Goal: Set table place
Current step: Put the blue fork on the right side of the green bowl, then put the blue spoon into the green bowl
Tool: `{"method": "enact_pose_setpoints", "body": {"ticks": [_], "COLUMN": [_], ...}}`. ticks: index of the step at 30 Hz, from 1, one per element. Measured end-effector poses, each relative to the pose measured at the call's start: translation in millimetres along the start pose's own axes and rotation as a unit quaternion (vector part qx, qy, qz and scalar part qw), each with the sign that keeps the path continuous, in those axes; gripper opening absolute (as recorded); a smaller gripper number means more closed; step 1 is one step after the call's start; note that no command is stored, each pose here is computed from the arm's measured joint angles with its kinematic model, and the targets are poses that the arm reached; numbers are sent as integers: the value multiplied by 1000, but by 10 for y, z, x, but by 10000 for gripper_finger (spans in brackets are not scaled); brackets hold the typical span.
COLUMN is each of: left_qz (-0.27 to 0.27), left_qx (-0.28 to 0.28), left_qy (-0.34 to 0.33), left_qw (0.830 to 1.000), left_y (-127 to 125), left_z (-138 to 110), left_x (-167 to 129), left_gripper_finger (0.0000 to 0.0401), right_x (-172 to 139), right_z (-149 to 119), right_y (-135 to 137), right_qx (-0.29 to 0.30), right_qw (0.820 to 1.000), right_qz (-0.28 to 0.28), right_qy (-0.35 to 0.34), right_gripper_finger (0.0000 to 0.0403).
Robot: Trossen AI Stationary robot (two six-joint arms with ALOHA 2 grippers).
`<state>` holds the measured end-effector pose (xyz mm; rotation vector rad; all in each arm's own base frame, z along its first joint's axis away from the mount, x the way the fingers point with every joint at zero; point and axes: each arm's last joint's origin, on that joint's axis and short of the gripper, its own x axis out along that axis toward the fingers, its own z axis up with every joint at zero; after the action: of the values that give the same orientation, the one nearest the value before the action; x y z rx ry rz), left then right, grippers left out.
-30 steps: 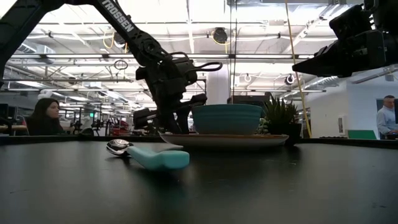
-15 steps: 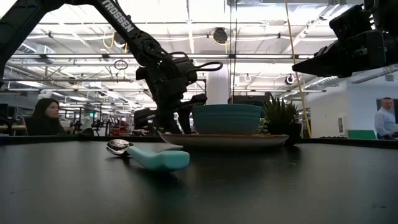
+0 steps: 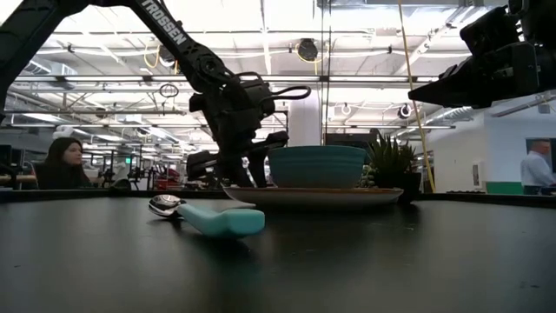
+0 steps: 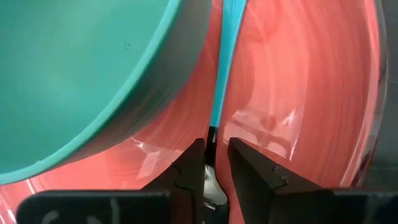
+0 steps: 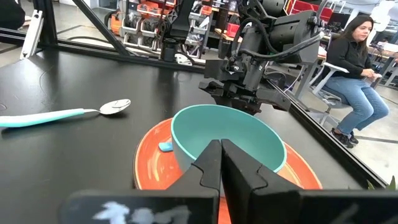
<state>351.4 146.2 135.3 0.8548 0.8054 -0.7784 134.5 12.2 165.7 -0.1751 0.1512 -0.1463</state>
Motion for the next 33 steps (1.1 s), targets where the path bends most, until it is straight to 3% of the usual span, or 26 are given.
{"method": "enact_pose_setpoints", "body": {"ticks": [10,33], "left_qz": [15,14], "left_qx": [4,-8], "left_qy": [7,-4], "left_qw": [1000,1000], "left_y": [17,19], "left_z": [105,117], "left_x": [-201,-214], "left_gripper_finger": [81,81], "right_x": [0,4], "right_z": [-3,-5], "right_y": [1,3], "right_qx": [0,1], "right_qw": [1000,1000], "right_qz": [0,1], "right_qy": [1,2], "right_gripper_finger": [0,0]}}
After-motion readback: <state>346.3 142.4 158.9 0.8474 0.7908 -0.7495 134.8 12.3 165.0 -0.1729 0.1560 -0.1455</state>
